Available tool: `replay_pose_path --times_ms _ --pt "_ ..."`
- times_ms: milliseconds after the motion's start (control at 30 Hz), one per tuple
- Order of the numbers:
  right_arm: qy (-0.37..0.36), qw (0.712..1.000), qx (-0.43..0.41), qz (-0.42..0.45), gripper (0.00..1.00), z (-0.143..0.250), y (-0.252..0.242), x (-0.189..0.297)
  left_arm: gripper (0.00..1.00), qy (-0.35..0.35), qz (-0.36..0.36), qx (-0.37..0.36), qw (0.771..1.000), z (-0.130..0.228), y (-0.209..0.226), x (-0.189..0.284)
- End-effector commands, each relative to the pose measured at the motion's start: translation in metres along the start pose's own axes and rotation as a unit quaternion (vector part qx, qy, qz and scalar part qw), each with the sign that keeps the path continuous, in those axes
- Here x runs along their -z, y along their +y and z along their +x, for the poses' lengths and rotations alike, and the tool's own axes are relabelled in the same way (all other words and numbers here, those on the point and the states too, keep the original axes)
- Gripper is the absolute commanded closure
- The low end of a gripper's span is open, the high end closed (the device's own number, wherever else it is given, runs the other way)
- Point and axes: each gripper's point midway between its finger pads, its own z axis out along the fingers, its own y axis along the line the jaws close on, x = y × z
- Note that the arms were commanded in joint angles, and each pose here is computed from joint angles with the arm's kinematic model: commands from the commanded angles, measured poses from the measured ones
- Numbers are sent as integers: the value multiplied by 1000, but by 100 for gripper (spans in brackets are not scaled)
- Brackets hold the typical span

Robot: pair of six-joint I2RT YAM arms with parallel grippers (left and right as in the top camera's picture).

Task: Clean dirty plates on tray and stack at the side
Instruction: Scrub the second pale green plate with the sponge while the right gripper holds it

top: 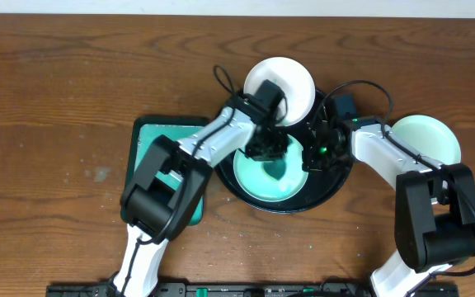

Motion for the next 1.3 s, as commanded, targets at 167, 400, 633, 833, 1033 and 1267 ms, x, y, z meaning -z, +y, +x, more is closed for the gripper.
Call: replay_pose_path --times_ms 167,400,633,833,1033,1267 --pt "24 999 -9 44 99 11 -19 -14 84 72 -2 -11 997 44 -8 -26" --pt "26 999 -10 44 99 13 -19 -13 93 43 -155 95 982 39 62 -8" --pt "26 999 -7 44 99 13 -19 -13 92 -4 -278 118 953 18 115 31" --pt "24 999 -5 44 99 12 -19 -14 93 -65 -373 60 923 -15 138 72" --pt "25 999 -1 44 99 12 -19 -14 92 -47 -306 35 950 -16 117 47" --pt "25 999 -1 44 99 12 -19 -14 92 67 -82 41 993 17 49 -22"
